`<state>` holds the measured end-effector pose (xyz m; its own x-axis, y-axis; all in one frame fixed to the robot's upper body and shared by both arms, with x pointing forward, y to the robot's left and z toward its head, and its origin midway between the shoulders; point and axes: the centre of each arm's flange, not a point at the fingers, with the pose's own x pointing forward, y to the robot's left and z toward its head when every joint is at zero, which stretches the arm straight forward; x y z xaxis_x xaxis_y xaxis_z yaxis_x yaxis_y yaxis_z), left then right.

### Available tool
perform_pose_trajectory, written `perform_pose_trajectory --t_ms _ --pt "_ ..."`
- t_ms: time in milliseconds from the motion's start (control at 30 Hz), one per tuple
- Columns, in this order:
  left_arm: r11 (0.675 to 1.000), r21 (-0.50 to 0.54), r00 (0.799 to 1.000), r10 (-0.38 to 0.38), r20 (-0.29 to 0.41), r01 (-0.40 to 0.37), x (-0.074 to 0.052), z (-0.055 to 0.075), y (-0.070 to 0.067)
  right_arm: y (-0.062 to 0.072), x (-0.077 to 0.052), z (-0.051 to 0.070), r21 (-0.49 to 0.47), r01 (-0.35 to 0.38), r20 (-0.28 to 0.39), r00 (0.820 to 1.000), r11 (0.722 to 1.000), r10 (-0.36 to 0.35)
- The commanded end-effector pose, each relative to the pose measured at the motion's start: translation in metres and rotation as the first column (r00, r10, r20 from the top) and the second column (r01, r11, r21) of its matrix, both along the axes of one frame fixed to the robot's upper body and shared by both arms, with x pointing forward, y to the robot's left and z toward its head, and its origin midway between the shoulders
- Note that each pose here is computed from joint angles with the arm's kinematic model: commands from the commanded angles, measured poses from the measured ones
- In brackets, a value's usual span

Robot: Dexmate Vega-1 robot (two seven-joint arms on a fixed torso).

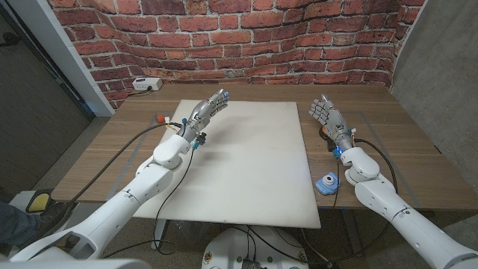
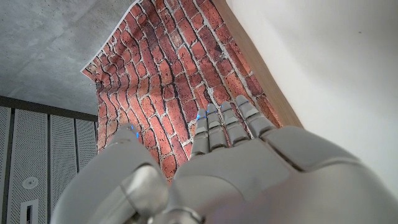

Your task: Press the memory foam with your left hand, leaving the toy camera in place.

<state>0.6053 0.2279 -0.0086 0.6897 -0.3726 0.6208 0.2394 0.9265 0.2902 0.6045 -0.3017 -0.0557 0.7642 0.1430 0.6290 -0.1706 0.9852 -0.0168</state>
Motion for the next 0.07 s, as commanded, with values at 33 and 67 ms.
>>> perform_pose_trajectory --t_ms 33,67 --pt "1.0 0.004 1.0 -0.005 -0.01 0.005 -0.0018 -0.0032 -0.0034 -0.0019 0.0005 0.0033 -0.013 -0.001 0.002 1.0 1.0 0.001" --pt "1.0 0.004 1.0 -0.007 -0.01 0.007 -0.0017 -0.0031 -0.0039 -0.0022 0.0001 0.0033 -0.01 0.0 0.0 1.0 1.0 0.0"
